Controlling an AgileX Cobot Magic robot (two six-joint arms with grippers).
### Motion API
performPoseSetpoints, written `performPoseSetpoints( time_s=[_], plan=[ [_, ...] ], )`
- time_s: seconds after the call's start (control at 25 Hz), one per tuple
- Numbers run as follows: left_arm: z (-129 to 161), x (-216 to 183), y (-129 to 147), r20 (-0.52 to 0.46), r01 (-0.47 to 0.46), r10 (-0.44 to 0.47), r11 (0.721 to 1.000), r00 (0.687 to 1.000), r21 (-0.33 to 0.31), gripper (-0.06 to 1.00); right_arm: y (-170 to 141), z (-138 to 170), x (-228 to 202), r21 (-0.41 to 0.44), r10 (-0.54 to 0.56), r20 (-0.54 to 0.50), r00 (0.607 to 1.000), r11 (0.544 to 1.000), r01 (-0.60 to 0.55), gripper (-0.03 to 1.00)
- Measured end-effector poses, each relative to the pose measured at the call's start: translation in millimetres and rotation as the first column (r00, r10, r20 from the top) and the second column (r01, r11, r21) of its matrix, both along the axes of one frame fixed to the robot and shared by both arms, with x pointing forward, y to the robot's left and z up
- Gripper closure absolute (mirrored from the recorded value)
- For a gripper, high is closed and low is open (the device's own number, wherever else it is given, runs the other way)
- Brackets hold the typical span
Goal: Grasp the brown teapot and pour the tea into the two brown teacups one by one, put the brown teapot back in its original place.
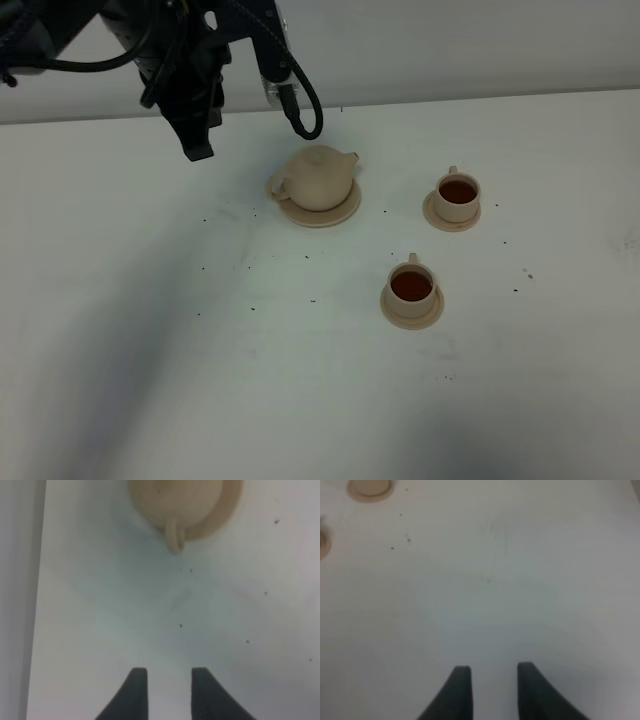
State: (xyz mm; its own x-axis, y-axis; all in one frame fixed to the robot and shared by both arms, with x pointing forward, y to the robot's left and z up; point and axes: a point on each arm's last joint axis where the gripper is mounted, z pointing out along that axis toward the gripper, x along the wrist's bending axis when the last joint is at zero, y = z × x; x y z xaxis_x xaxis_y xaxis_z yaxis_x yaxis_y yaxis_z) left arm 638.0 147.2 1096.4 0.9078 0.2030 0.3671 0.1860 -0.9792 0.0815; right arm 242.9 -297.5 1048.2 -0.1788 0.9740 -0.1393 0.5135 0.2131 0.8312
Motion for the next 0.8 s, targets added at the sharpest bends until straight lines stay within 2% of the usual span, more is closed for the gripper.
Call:
performPoseSetpoints(
  time_s=[0.16, 0.36, 0.48, 0.56, 0.64, 0.72, 0.8],
  plan=[
    [18.2, -28.6, 12.4, 0.009, -0.028, 0.028, 1.000, 1.000, -0.011, 0.72, 0.0, 0.0, 0.0, 0.000, 0.000, 0.000, 1.000, 1.000, 0.000, 0.73],
    [20.6, -78.3, 34.8, 0.039, -0.062, 0.063, 0.998, 0.997, -0.024, 0.72, 0.0, 0.0, 0.0, 0.000, 0.000, 0.000, 1.000, 1.000, 0.000, 0.73],
    [18.5, -111.8, 48.7, 0.107, -0.051, 0.057, 0.997, 0.993, -0.061, 0.72, 0.1, 0.0, 0.0, 0.001, 0.000, 0.000, 1.000, 1.000, 0.000, 0.73],
    [21.0, -133.2, 62.2, 0.168, -0.071, 0.091, 0.991, 0.982, -0.116, 0.72, 0.1, 0.0, 0.0, 0.001, 0.000, 0.000, 1.000, 1.000, 0.000, 0.73],
    [20.1, -149.6, 76.8, 0.197, -0.151, 0.193, 0.966, 0.961, -0.208, 0.72, 0.1, 0.0, 0.0, 0.001, 0.000, 0.000, 1.000, 1.000, 0.000, 0.73],
    [24.5, -165.3, 89.8, 0.200, -0.236, 0.309, 0.917, 0.930, -0.321, 0.72, 0.1, 0.0, 0.0, 0.001, 0.000, 0.000, 1.000, 1.000, 0.000, 0.73],
    [28.8, -177.5, 100.3, 0.179, -0.309, 0.407, 0.860, 0.896, -0.407, 0.72, 0.1, 0.0, 0.0, 0.001, 0.000, 0.000, 1.000, 1.000, 0.000, 0.73]
  ],
)
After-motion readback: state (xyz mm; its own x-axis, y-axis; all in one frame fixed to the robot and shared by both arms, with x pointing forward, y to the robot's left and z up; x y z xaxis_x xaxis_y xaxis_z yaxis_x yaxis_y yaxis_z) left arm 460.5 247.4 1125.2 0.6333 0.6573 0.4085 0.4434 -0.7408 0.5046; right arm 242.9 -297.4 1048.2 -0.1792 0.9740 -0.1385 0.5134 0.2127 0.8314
